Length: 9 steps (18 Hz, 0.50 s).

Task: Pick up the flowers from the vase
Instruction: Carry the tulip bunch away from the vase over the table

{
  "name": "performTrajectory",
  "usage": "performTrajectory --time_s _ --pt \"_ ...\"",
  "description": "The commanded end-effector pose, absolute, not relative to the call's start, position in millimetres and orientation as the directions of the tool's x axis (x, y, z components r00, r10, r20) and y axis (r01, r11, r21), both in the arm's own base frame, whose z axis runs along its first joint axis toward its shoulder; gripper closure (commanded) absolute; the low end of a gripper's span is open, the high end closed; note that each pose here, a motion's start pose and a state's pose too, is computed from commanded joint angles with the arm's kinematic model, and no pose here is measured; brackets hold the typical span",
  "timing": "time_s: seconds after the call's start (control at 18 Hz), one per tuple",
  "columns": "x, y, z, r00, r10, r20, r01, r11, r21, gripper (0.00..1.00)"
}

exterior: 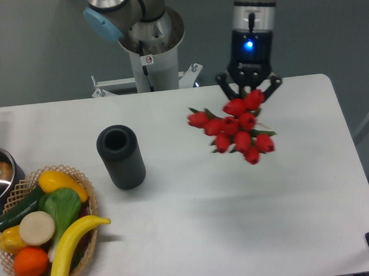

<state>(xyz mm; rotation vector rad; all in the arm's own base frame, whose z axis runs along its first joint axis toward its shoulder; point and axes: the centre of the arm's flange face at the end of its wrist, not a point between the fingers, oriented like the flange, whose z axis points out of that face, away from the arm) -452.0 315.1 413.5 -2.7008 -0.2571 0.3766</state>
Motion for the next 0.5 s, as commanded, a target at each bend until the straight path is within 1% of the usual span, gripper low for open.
performTrajectory --time_s 0.11,0.33,0.5 --pt "-471.7 314.5 397.8 0.952 0.2 -0.233 0.119 -0.94 -0.32 0.97" --pt "-499.8 321.8 382.9 0.957 0.146 -0.249 0.108 -0.981 -0.161 0.97" --pt "-517.8 323.8 377.8 0.959 0.13 -0.25 0.104 -0.988 -0.112 0.97"
